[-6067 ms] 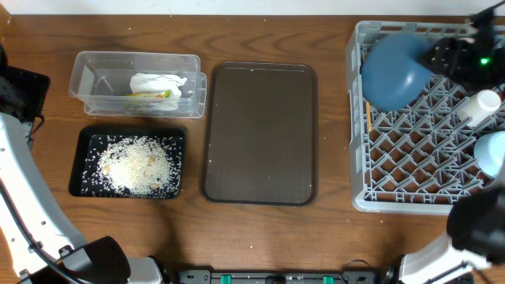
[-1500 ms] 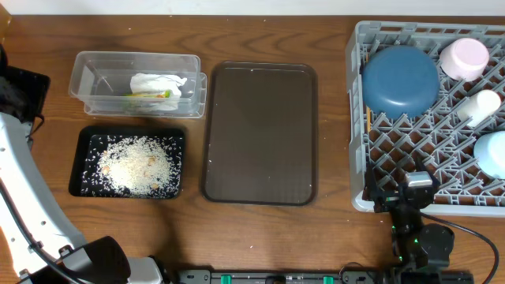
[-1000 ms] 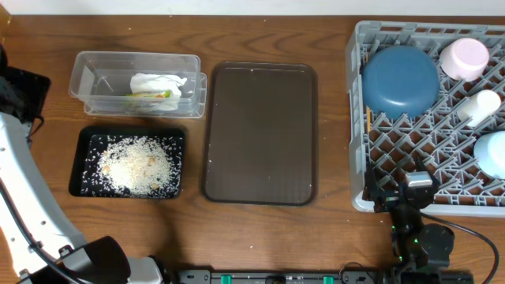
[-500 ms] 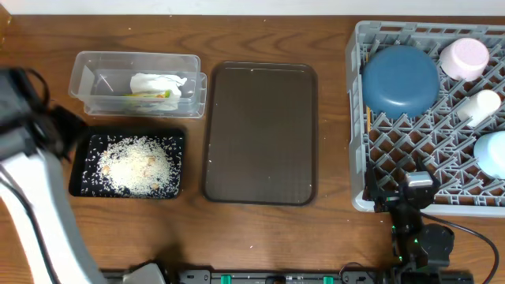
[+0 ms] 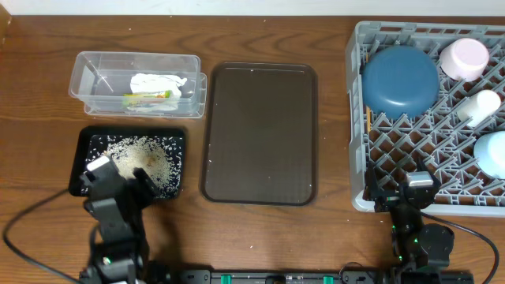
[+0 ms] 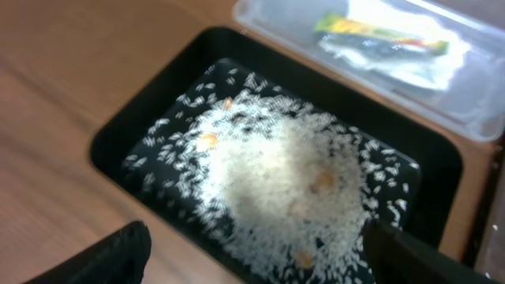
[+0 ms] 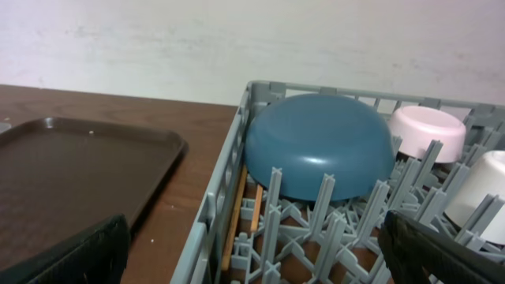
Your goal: Sort waste into correct bins and load items into the dishwasher rack
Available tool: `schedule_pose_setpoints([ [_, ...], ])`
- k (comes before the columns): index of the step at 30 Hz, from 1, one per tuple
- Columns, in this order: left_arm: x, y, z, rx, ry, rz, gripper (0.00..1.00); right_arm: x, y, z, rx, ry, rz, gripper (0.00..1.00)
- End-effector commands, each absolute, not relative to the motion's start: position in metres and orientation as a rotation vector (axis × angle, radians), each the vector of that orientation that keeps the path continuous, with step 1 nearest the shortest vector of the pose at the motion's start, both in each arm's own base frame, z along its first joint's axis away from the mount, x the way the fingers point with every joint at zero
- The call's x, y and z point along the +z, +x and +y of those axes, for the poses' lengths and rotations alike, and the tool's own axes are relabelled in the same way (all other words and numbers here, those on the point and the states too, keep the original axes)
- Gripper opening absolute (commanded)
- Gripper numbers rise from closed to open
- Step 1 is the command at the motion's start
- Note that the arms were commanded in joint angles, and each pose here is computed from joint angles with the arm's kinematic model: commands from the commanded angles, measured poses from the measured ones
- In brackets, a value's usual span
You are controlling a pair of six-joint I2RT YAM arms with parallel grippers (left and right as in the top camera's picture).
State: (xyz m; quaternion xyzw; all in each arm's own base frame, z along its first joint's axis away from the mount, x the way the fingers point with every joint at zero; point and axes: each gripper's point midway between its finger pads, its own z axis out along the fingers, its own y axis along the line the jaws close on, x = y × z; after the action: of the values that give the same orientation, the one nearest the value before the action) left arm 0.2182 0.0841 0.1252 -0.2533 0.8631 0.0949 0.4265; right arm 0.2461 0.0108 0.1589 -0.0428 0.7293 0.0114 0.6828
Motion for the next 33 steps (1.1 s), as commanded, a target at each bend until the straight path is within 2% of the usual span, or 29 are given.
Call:
schedule_pose_setpoints([
  [1,0.113,0.216,0.077,0.231,-0.563,2.083,0.88,0.159,0.246,0.009,0.01,-0.1,1.634,0.99],
  [11,0.1,0.226,0.059,0.094,-0.483,1.929,0.88,0.159,0.246,0.009,0.01,-0.1,1.634,0.99],
  [21,0.141,0.237,0.031,-0.022,-0.334,1.718,0.88,0.159,0.246,0.009,0.01,-0.1,1.634,0.99],
  [33,0.167,0.245,0.025,-0.068,-0.298,1.575,0.88,0.159,0.246,0.009,0.01,-0.1,1.634,0.99],
])
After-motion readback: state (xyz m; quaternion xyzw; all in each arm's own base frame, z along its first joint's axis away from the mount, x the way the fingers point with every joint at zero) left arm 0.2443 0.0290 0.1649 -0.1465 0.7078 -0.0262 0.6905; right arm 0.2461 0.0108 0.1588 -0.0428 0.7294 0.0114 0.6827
